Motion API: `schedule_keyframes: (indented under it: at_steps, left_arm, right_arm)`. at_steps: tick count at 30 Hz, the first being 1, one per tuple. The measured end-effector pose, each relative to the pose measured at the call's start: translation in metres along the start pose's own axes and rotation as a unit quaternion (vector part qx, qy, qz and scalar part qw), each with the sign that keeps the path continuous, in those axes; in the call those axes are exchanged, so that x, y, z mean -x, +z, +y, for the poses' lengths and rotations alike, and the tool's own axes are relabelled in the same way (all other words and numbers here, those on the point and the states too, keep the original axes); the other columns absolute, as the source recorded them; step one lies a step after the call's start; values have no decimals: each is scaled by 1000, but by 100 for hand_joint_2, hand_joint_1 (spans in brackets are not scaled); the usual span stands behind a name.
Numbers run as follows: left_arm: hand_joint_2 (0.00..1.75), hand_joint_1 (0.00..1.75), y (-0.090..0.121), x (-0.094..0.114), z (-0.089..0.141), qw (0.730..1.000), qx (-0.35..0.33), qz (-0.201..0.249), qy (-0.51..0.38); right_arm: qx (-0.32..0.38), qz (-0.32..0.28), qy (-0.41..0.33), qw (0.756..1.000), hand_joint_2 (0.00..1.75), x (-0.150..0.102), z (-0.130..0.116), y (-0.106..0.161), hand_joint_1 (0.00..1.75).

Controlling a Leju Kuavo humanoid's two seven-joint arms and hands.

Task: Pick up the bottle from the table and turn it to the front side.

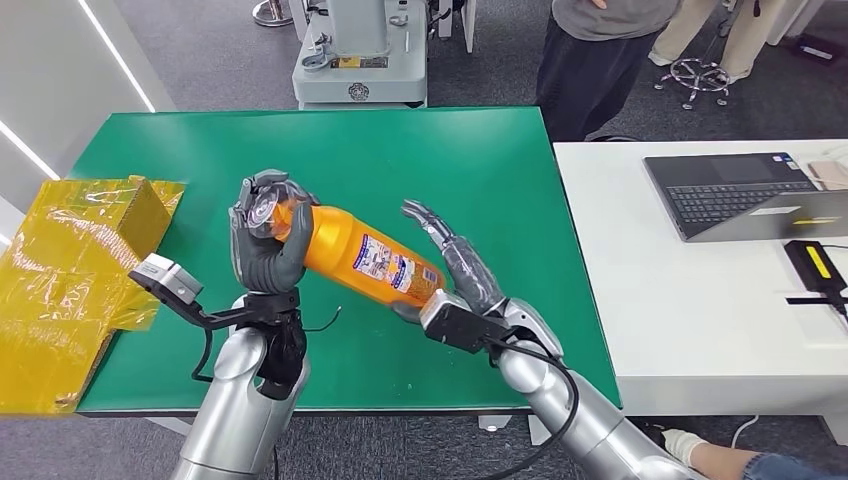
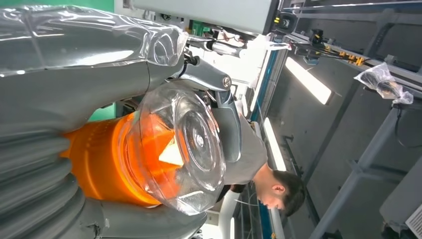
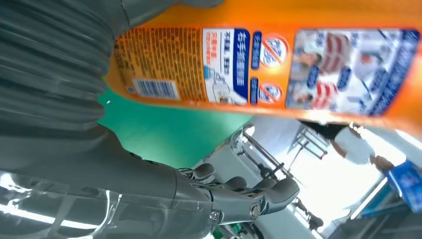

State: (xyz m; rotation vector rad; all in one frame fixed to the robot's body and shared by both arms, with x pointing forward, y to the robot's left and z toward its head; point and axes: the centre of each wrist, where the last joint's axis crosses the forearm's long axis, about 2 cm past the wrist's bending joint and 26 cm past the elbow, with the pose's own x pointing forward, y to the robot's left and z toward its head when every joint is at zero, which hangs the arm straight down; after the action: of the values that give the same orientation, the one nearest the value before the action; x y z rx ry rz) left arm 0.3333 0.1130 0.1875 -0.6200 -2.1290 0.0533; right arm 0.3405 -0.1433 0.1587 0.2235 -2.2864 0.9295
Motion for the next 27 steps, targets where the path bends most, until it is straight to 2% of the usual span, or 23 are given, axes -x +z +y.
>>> schedule_keyframes:
  at_steps: [14,22,27]
  left_arm:
    - [175,175,4,1,3,999,-35,1,-5]
    - [175,175,6,-1,9,996,-88,-25,-19]
    - [175,175,5,-8,21,988,-123,-46,-86]
  right_arm:
    - [160,-41,-26,986,175,-38,14,19,0]
    - [206,-44,-35,977,175,-57,24,31,0]
    - [213,-43,-46,975,175,-58,27,36,0]
